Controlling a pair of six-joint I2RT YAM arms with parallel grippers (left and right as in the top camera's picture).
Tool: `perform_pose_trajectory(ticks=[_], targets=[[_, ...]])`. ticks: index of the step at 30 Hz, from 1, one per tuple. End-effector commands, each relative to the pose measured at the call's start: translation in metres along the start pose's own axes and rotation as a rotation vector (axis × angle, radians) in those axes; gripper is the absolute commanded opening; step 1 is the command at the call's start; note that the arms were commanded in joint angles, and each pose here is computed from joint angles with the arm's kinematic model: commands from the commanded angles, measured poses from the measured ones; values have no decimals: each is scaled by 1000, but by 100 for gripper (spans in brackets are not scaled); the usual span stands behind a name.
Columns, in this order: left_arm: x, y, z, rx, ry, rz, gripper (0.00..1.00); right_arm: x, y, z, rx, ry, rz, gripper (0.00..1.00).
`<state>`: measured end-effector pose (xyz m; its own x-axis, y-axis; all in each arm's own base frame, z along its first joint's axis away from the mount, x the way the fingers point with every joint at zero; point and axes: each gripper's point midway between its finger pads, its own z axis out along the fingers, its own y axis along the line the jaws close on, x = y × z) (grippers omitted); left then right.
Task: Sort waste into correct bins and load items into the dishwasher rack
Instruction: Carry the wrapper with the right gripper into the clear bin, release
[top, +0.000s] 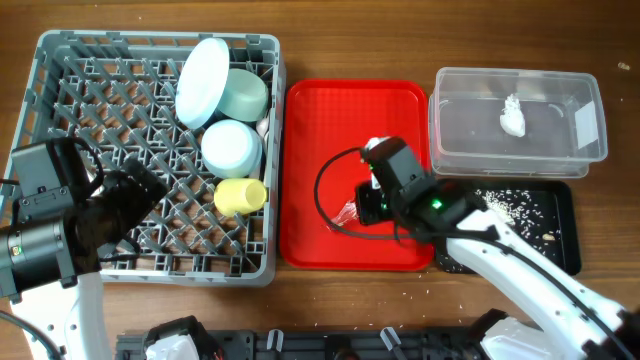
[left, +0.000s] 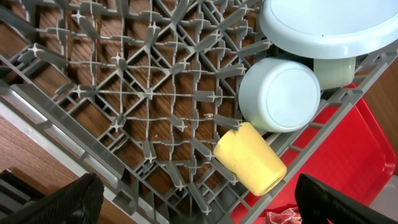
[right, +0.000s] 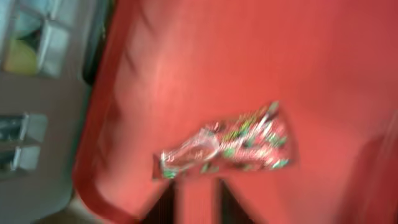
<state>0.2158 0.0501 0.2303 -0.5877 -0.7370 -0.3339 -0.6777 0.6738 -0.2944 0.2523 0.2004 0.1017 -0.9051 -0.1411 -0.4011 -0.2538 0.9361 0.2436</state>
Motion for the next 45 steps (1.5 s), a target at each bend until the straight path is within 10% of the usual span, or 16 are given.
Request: perform_pose_trajectory(ticks=[1, 3, 7, 13, 15, 21, 25, 32, 35, 36, 37, 45], targets=[[0, 3, 2, -9, 2, -3, 100, 41, 14, 24, -81, 210, 380, 85], [0, 2, 2, -9, 2, -2, 100, 48, 13, 32, -57, 260, 533, 89], [0, 2, 2, -9, 2, -3, 100, 49, -18, 56, 122, 185, 767, 49], [0, 3, 2, -9, 2, -3, 100, 62, -28, 90, 166, 196, 863, 42], [0, 2, 2, -9, 2, -2, 100, 58, -33, 93, 177, 171, 859, 4], [0, 3, 2, -9, 2, -3, 100, -59, -68, -30, 34, -293, 701, 4], [0, 3, 2, -9, 2, -3, 100, -71, -159, -114, 243, -606, 867, 4], [0, 3, 2, -9, 2, -3, 100, -77, -258, -92, 447, -667, 1085, 4], [0, 2, 2, -9, 2, -3, 100, -78, -266, -74, 438, -662, 1168, 38], [0, 3, 2, -9, 2, -3, 100, -84, -266, -79, 450, -670, 1086, 80], [0, 2, 2, -9, 2, -3, 100, -92, -264, -87, 480, -665, 922, 100], [0, 2, 2, -9, 2, -3, 100, -105, -237, -153, 717, -526, -72, 100]])
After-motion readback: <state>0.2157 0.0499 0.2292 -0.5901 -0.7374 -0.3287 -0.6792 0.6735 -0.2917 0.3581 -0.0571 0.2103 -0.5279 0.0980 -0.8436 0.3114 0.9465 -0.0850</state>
